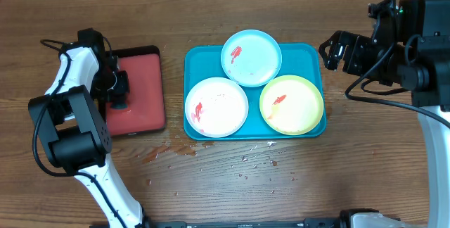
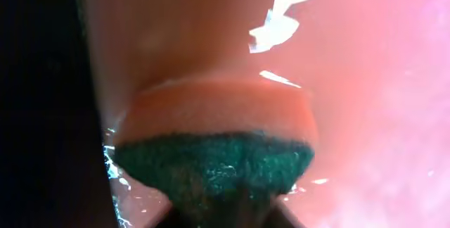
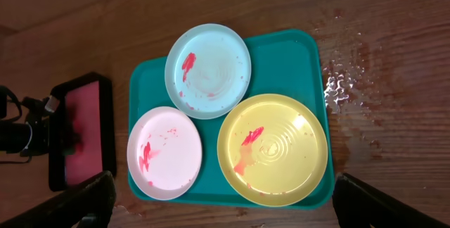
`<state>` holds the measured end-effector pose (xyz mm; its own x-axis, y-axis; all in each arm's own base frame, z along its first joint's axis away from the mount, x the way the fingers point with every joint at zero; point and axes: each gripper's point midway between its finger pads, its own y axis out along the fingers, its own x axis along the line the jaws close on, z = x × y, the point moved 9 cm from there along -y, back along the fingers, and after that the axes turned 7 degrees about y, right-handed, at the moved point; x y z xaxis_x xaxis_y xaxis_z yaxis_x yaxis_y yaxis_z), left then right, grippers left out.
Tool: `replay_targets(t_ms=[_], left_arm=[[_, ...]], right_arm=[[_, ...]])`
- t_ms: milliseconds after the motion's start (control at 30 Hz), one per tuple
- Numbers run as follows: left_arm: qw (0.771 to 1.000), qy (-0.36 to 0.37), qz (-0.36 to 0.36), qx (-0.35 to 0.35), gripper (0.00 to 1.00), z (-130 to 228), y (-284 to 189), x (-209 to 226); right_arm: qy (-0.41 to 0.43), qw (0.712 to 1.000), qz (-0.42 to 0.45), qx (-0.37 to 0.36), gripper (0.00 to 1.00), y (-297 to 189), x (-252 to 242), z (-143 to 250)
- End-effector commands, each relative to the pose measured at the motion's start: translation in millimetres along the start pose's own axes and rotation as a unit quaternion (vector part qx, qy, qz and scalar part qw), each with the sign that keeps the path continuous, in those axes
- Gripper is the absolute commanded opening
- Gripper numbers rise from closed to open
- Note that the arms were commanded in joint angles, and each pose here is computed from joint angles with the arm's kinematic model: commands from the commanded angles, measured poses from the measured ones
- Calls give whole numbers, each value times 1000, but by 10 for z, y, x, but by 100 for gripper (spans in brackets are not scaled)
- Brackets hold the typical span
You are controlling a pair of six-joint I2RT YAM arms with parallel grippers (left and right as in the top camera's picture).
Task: Clean dirty plates on tray and stack at the side
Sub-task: 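Grasp the green sponge with the left gripper and lift it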
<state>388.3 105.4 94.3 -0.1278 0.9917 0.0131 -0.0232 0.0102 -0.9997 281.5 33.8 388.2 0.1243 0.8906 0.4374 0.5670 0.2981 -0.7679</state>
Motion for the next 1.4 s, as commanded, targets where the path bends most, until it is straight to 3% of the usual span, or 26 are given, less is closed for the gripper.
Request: replay_targets(t_ms=[0, 367, 800, 867, 1100, 1167, 1267, 1367], left_arm=[[1000, -11, -2, 3, 4, -41, -25, 3], [997, -11, 63, -36, 4, -254, -679, -72], [994, 5, 109, -26, 4, -182, -208, -298], [994, 12, 106, -21, 13, -147, -107, -355], [998, 17, 67, -10, 84, -113, -45, -347], [998, 16, 67, -8, 87, -105, -45, -343], [998, 16, 67, -7, 73, -103, -45, -344], [998, 4, 70, -6, 68, -104, -43, -360]], right_arm=[[-2, 1000, -8, -14, 100, -76, 33, -26], [-3, 1000, -10, -17, 100, -76, 37, -35], [-3, 1000, -9, -17, 100, -72, 37, -38], [-3, 1000, -9, -17, 100, -72, 36, -36], [-3, 1000, -9, -17, 100, -72, 36, -36], [-3, 1000, -9, -16, 100, -72, 36, -36], [-3, 1000, -9, -16, 100, -72, 36, -35], [-1, 1000, -7, -12, 100, -72, 30, -22]])
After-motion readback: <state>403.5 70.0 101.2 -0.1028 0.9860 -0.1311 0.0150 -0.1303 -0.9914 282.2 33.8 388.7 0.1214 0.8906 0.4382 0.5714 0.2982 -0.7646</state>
